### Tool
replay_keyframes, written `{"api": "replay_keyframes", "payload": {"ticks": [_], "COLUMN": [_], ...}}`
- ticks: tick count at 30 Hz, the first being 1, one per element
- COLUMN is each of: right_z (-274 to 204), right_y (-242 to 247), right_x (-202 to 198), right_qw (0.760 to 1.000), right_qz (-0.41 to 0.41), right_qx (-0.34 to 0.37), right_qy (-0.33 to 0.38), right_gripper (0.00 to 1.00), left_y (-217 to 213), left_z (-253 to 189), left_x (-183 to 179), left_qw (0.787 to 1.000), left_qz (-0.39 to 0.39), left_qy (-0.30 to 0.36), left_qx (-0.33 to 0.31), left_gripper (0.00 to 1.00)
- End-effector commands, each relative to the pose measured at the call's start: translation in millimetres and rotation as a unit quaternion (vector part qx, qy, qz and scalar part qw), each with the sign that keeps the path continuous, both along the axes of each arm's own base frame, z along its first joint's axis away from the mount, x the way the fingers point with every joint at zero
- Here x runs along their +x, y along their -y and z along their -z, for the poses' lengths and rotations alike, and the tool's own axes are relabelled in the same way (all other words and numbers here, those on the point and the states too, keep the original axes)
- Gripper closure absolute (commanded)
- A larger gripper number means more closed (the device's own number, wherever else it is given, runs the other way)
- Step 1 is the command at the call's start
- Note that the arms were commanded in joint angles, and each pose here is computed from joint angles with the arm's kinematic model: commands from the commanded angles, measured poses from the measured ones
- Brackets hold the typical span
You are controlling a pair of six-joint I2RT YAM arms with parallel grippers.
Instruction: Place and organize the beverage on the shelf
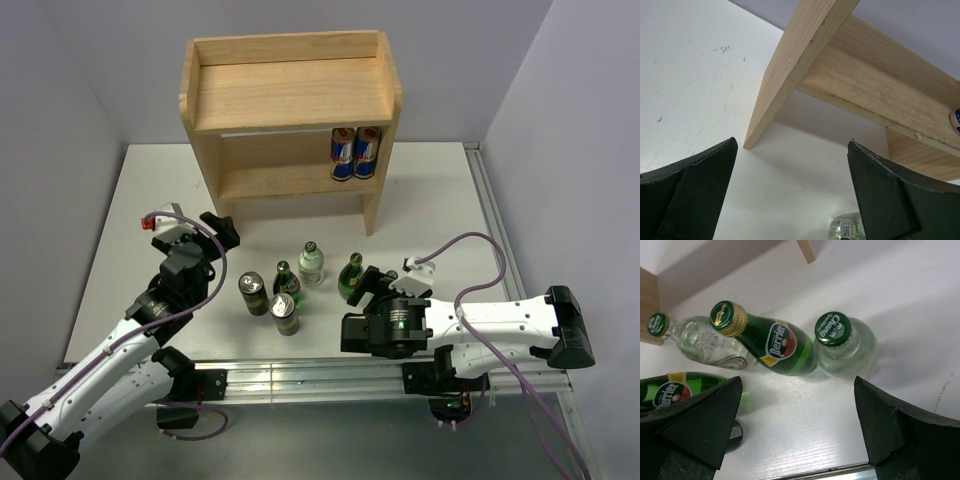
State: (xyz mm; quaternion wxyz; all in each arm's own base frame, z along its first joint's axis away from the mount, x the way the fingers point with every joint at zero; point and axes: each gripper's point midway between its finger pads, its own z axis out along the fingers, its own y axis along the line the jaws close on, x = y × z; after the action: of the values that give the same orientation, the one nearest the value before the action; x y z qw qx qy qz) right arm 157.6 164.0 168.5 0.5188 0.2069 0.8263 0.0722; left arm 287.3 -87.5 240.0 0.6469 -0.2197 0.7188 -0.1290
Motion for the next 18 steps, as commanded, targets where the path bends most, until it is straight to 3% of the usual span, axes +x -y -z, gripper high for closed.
{"api": "replay_keyframes", "payload": {"ticks": [1,4,12,18], "right_z": [7.4,36.3,61.2,64.4], "right_y": [30.5,41.4,50.4,30.4], "right_x": [0.4,-7.4,-3.9,19.9], "right_qw": [0.997,0.993,0.994,0.998], "right_qz": [0.014,0.033,0.048,0.04], "right_qx": [-0.075,-0.106,-0.092,-0.02], "right_qy": [-0.008,-0.04,-0.042,-0.04], "right_gripper": [0.0,0.0,0.0,0.0], "left_y": [2.4,4.0,10.0,11.6], "left_z": [-4.7,-1.5,-3.9,-0.7], "left_x": [-0.4,0.2,2.7,3.9], "left_qw": [1.0,1.0,1.0,1.0], "left_qz": [0.005,0.009,0.019,0.02], "left_qy": [0.011,0.007,0.013,0.011], "left_qx": [-0.007,-0.005,-0.014,-0.016], "left_gripper": [0.01,0.01,0.01,0.01]}}
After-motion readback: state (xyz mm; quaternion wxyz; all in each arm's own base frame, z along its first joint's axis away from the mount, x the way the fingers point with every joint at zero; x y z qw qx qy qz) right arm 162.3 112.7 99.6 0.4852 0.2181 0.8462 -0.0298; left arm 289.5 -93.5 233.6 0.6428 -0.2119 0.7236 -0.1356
